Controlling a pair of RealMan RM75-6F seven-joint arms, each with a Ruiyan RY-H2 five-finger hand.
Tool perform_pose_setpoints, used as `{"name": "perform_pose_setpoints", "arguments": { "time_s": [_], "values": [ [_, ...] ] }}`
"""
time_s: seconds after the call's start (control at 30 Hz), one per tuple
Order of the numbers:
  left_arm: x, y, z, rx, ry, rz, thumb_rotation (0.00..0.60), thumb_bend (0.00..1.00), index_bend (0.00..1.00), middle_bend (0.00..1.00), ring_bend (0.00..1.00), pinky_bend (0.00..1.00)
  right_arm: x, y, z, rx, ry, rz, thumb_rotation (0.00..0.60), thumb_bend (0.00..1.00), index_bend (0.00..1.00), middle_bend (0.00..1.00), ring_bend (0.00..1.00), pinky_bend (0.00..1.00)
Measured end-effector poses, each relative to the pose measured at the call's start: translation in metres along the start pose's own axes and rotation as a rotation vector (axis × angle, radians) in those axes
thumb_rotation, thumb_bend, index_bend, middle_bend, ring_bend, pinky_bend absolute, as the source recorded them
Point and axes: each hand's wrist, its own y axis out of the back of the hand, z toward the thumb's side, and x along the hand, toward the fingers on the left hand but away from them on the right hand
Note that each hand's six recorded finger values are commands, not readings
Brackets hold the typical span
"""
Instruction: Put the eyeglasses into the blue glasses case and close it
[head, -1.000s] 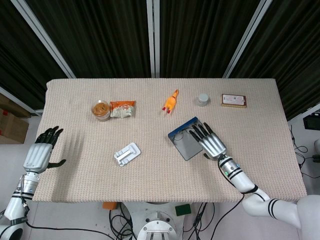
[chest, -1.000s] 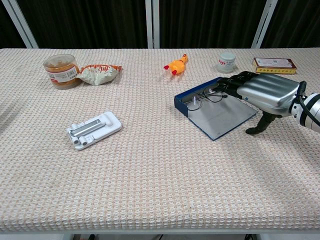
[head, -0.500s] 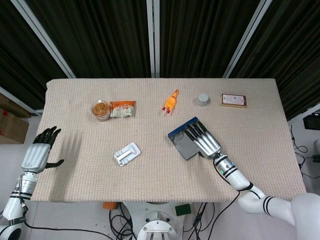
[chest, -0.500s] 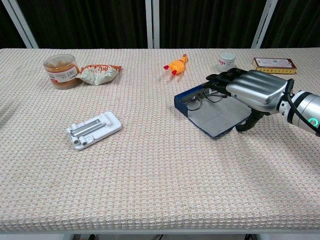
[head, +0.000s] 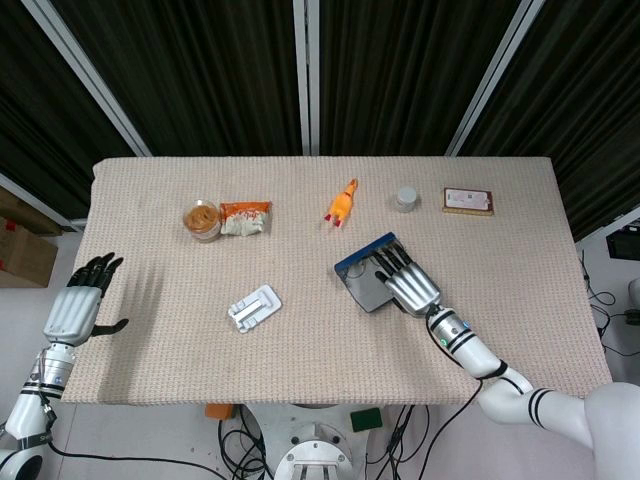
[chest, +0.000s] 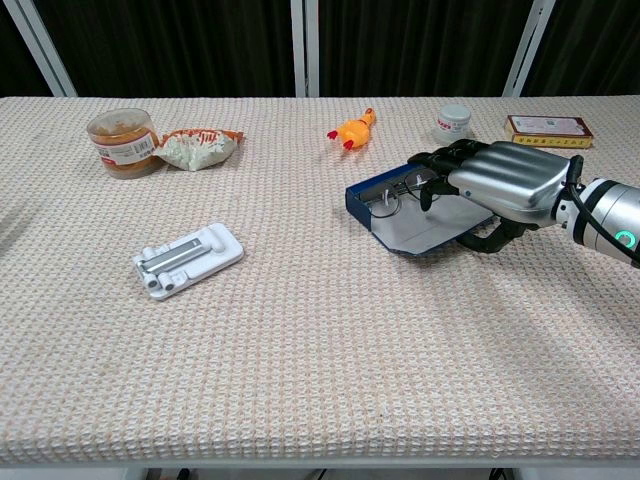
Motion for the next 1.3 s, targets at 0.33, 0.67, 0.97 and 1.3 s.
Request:
{"name": "perform_pose_setpoints", "arguments": {
  "time_s": [0.33,0.67,0.97,1.3],
  "values": [
    [0.000,0.000,-0.001,0.002,0.005,0.000,0.580,0.12,0.00,0.00,0.00,0.15,-0.006,0.000,0.004,0.010,0.011,-0.005,0.600,0.47,0.59,0.00,0.00,0.00],
    [0.000,0.000,0.002,0.003,-0.002,0.001,0.578,0.12,0.00,0.00,0.00,0.15,0.001,0.001,0.002,0.015,0.001,-0.056,0.600,0.47,0.86,0.01,0.00,0.00],
    [-0.002,0.003,0.005,0.001,-0.006,0.014,0.579,0.12,0.00,0.00,0.00,0.15,0.036,0.003,-0.009,-0.005,-0.023,-0.110,0.600,0.48,0.94,0.03,0.00,0.00],
    [-0.006,0.004,0.002,0.007,0.001,0.012,0.582,0.12,0.00,0.00,0.00,0.15,0.081,0.012,-0.015,0.016,-0.039,-0.149,0.600,0.48,0.96,0.04,0.00,0.00]
  ]
}}
